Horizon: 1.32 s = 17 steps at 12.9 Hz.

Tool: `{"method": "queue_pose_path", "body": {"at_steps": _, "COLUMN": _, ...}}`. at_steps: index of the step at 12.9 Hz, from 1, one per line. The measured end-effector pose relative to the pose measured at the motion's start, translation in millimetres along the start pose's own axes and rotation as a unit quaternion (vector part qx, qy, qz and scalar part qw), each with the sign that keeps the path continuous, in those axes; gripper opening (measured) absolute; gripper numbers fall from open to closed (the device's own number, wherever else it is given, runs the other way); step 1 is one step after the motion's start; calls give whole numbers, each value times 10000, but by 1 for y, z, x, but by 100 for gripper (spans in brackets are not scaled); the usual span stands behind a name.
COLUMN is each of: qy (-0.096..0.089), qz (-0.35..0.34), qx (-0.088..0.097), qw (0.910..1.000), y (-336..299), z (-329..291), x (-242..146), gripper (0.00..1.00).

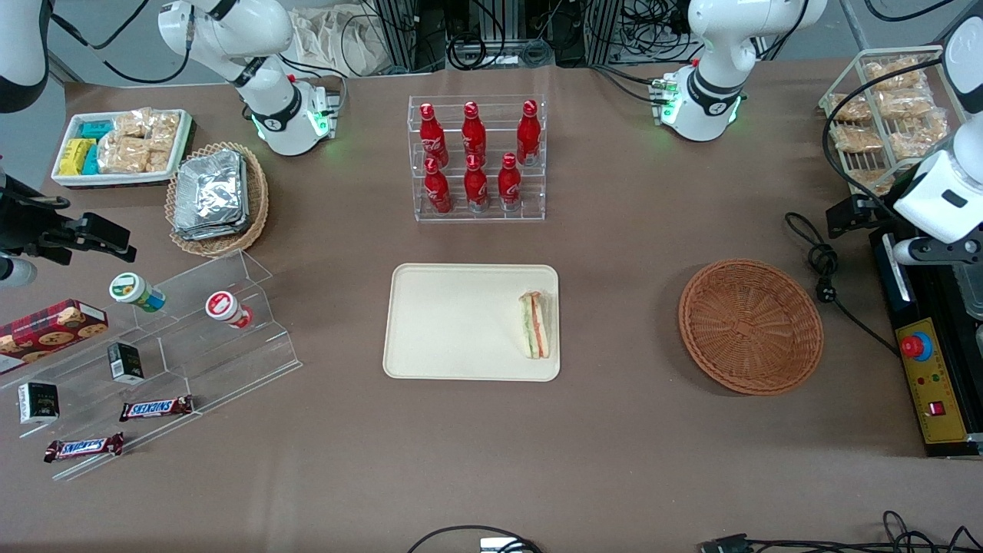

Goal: Place sandwich from basket to tray

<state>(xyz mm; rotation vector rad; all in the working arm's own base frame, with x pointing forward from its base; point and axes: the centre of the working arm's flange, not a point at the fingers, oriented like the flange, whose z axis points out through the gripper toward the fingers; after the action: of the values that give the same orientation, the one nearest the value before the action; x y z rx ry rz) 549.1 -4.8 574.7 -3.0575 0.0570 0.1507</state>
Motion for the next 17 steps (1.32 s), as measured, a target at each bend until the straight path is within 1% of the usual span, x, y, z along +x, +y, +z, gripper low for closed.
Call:
{"method": "queue_pose_path", "body": {"at_steps": 2, "qy": 19, "qz": 6, "qx": 1, "qw": 10000, "y": 1, "z": 0, "x": 0, "gripper": 100}}
{"method": "queue_pose_path", "body": {"at_steps": 4, "qy": 93, "qz": 2, "qx": 1, "qw": 10000, "y": 0, "z": -2, "x": 2, "gripper": 100}}
{"method": "queue_pose_path", "body": {"at_steps": 5, "qy": 100, "qz": 1, "qx": 0, "qw": 10000, "y": 0, "z": -2, "x": 2, "gripper": 100}}
{"method": "queue_pose_path", "body": {"at_steps": 10, "qy": 51, "qz": -12, "qx": -6, "qw": 10000, "y": -1, "z": 4, "x": 3, "gripper": 100}}
{"method": "queue_pose_path", "body": {"at_steps": 17, "qy": 49, "qz": -21, "qx": -8, "qw": 10000, "y": -2, "z": 4, "x": 3, "gripper": 100}}
